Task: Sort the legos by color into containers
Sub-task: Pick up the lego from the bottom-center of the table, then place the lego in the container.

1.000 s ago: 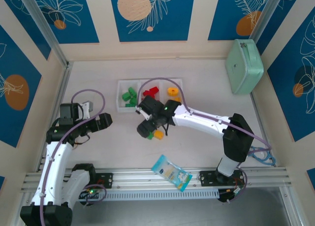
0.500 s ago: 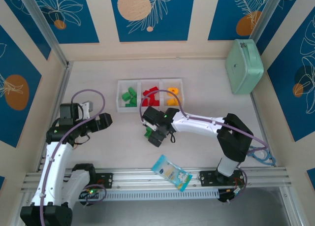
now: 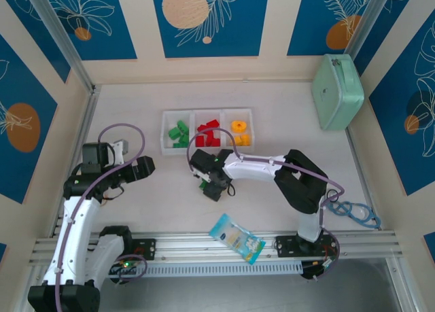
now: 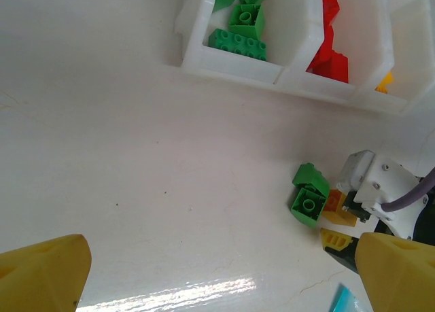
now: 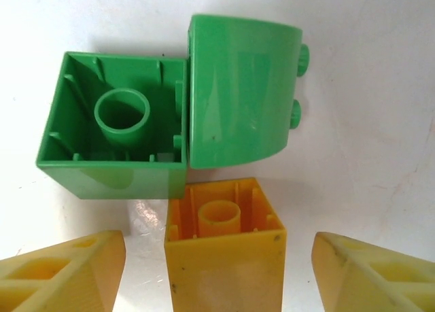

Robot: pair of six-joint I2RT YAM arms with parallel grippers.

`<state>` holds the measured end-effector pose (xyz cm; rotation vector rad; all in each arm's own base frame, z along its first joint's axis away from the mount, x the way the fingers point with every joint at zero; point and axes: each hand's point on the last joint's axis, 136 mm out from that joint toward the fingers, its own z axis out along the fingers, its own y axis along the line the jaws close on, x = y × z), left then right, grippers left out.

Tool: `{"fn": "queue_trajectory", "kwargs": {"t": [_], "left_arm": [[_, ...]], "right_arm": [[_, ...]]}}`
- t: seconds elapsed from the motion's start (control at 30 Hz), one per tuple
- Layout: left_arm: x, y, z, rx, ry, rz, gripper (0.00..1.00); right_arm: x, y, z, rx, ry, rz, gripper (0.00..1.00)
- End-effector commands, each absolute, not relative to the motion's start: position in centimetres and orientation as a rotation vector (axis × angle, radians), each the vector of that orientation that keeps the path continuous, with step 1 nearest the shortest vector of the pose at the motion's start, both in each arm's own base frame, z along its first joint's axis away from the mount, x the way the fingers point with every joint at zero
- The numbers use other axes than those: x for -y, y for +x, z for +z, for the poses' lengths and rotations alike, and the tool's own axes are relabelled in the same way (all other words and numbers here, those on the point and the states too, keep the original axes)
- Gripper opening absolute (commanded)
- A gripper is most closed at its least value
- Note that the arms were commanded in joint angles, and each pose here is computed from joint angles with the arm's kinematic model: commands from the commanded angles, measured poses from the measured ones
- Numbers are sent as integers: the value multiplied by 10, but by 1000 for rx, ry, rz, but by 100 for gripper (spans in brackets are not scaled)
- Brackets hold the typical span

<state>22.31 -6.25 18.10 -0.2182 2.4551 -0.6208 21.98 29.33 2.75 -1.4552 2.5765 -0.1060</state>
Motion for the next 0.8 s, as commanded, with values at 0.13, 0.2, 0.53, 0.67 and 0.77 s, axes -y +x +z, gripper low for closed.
{"fn": "queue_trajectory", "kwargs": {"t": [0.13,0.2,0.53,0.67,0.77], "left_arm": [[65,222,182,-2450,-199,-630,99],[65,222,182,-2448,-200,-631,99],[97,216,191,-2415,-40,-822,99],[112,211,190,-2429,41,-865,99],[118,206,190,-2435,83,-868,99]], "right_arm": [[-286,217,24,-2618,-1498,-164,40],[-283,216,25,-2625,-1509,-189,28],[-273,217,77,-2652,-1413,-117,0],[-277,230,116,-2641,-1257,46,0],[-279,249,146,-2580,-1113,130,0]]}}
